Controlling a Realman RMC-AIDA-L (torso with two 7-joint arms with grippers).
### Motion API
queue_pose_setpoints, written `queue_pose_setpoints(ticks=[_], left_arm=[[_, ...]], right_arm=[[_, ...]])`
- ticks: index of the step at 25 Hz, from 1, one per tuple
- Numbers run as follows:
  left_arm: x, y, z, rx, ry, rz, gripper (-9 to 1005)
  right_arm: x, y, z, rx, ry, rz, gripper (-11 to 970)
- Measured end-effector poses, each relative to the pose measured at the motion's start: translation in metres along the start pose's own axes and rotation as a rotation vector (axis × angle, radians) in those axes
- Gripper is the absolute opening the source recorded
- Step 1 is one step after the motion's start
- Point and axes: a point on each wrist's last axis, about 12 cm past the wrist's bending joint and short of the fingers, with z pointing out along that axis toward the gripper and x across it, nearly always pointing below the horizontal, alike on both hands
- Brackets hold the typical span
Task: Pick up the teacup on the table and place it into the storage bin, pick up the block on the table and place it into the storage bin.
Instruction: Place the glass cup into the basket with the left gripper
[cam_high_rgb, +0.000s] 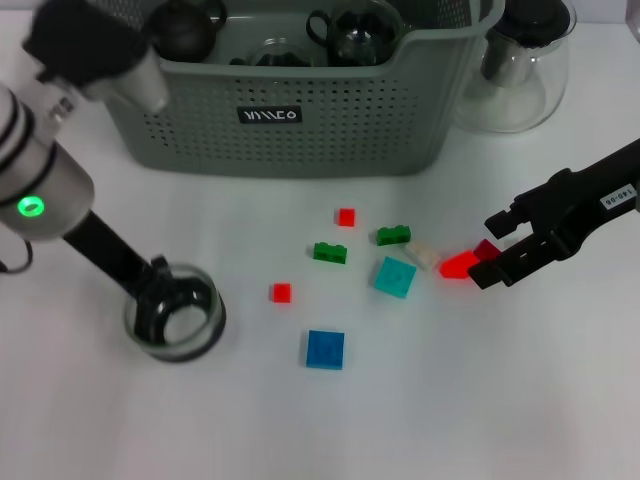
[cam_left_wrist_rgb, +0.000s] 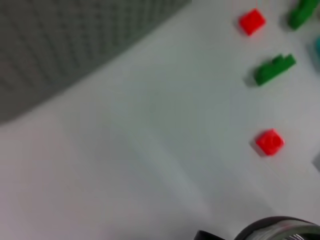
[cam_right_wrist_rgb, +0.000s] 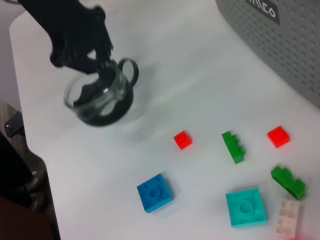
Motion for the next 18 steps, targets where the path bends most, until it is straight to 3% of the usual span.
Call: queue_pose_setpoints(ticks=[5,11,15,18], left_arm=[[-0.006,0.001,-0.039,-0.038,-0.095,0.016,56],[-0.025,-0.011,-0.104,-0.049,-0.337,0.097,55],[-0.041,-0.017,-0.138,-0.032,-0.528,0.171,54],[-0.071,-0.006,-0.151,-0.063,-0.623,0.198,53]], right_arm=[[0.000,0.000,0.000,-0.001,0.001,0.001,927],[0.000,0.000,-0.002,-0.002,0.004,0.011,927],[0.003,-0.001,-0.001,-0.005,0.000,0.027,928],[0.003,-0.001,-0.002,-0.004,-0.004,0.040,928]])
